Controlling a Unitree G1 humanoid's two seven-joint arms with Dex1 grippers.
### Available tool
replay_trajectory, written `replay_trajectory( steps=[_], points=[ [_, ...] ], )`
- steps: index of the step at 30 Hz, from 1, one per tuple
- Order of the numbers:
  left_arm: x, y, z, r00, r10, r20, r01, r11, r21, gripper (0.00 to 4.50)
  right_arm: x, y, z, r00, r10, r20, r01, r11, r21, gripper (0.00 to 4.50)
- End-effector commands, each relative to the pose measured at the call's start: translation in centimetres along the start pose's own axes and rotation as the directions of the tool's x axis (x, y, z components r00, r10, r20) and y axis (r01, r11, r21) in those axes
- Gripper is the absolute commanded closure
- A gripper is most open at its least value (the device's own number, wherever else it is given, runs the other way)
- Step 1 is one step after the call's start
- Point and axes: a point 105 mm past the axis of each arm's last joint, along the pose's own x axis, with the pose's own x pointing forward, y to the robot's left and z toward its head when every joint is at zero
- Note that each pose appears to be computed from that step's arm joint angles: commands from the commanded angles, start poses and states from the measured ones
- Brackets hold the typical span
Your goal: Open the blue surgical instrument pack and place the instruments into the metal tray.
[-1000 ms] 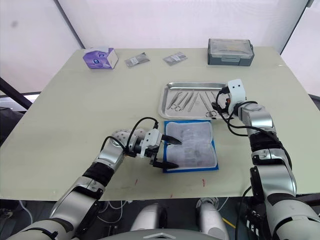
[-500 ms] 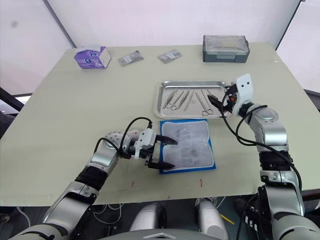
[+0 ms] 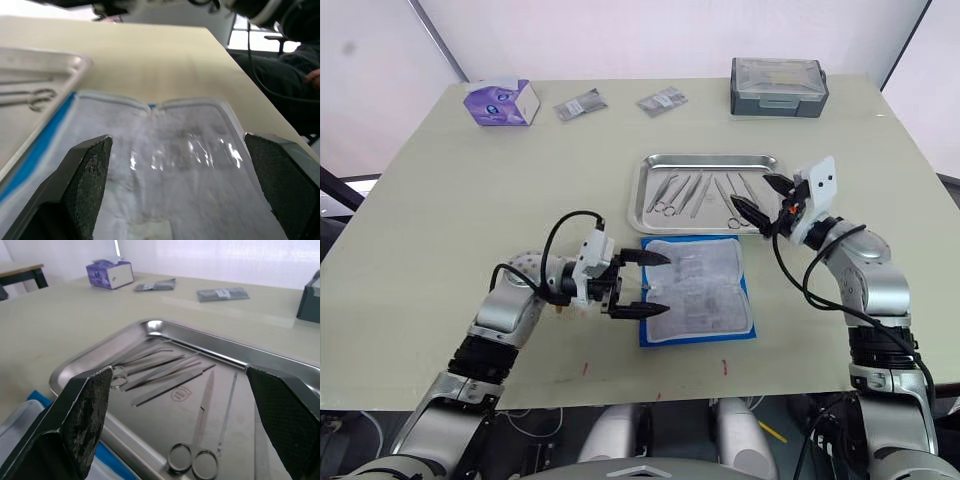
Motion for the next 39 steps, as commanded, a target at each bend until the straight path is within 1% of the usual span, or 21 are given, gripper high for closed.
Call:
replay_trajectory(
  steps=[1,4,6,8,13,15,18,22,25,27,30,32,36,38,39],
  points=[
    [-1.2,0.5,2.0,0.995,0.085,0.053,-0.087,0.996,0.027,0.00,-1.5,-0.5,2.0,0.997,-0.003,0.073,0.008,0.998,-0.064,0.06],
    [-2.0,0.9,2.7,0.983,0.165,0.078,-0.166,0.986,0.010,0.00,-2.3,-0.5,1.7,0.998,-0.003,0.070,0.007,0.998,-0.070,0.06],
    [-3.3,1.0,2.8,0.967,0.247,0.065,-0.248,0.969,-0.001,0.00,-3.5,-0.5,1.3,0.998,0.002,0.061,0.002,0.998,-0.065,0.06],
    [-5.0,1.2,2.8,0.933,0.354,0.062,-0.354,0.935,-0.017,0.00,-5.0,-1.1,0.7,0.999,-0.032,0.039,0.034,0.999,-0.042,0.06],
    [-8.6,1.1,2.1,0.843,0.537,0.034,-0.535,0.843,-0.053,0.00,-7.9,-1.4,-0.4,0.998,-0.063,-0.002,0.063,0.997,-0.039,0.06],
    [-9.9,0.7,1.5,0.805,0.594,0.007,-0.593,0.804,-0.047,0.00,-9.1,-1.4,-1.0,0.997,-0.074,-0.020,0.073,0.997,-0.025,0.06],
    [-11.8,-0.1,0.9,0.741,0.671,-0.010,-0.670,0.738,-0.080,0.00,-10.8,-1.5,-1.7,0.995,-0.096,-0.038,0.095,0.995,-0.010,0.06],
    [-14.6,-2.3,-1.5,0.666,0.740,-0.097,-0.746,0.656,-0.115,0.00,-13.3,-1.4,-2.7,0.991,-0.119,-0.064,0.120,0.993,0.011,0.06],
    [-15.8,-3.7,-2.8,0.631,0.763,-0.144,-0.776,0.617,-0.129,0.00,-14.7,-1.1,-3.3,0.988,-0.131,-0.079,0.134,0.991,0.024,0.06],
    [-16.4,-4.6,-3.4,0.614,0.770,-0.172,-0.789,0.601,-0.129,0.00,-15.6,-0.8,-3.6,0.987,-0.134,-0.091,0.138,0.990,0.034,0.06],
    [-16.7,-5.7,-4.1,0.611,0.763,-0.212,-0.791,0.601,-0.115,0.00,-16.9,-0.4,-4.1,0.984,-0.143,-0.108,0.147,0.989,0.034,0.06],
    [-16.8,-6.0,-4.6,0.600,0.765,-0.234,-0.798,0.591,-0.113,0.00,-17.6,0.1,-4.6,0.982,-0.141,-0.124,0.147,0.988,0.039,0.06],
    [-16.9,-6.8,-5.0,0.603,0.757,-0.252,-0.795,0.594,-0.121,0.00,-19.3,1.4,-5.9,0.977,-0.124,-0.174,0.132,0.990,0.038,0.06],
    [-17.2,-7.1,-5.5,0.595,0.749,-0.291,-0.798,0.593,-0.108,0.00,-20.5,1.9,-6.5,0.970,-0.138,-0.203,0.146,0.989,0.029,0.06],
    [-17.2,-7.3,-5.7,0.603,0.735,-0.310,-0.792,0.599,-0.119,0.00,-20.9,1.9,-6.7,0.966,-0.154,-0.207,0.164,0.986,0.030,0.06]
  ],
)
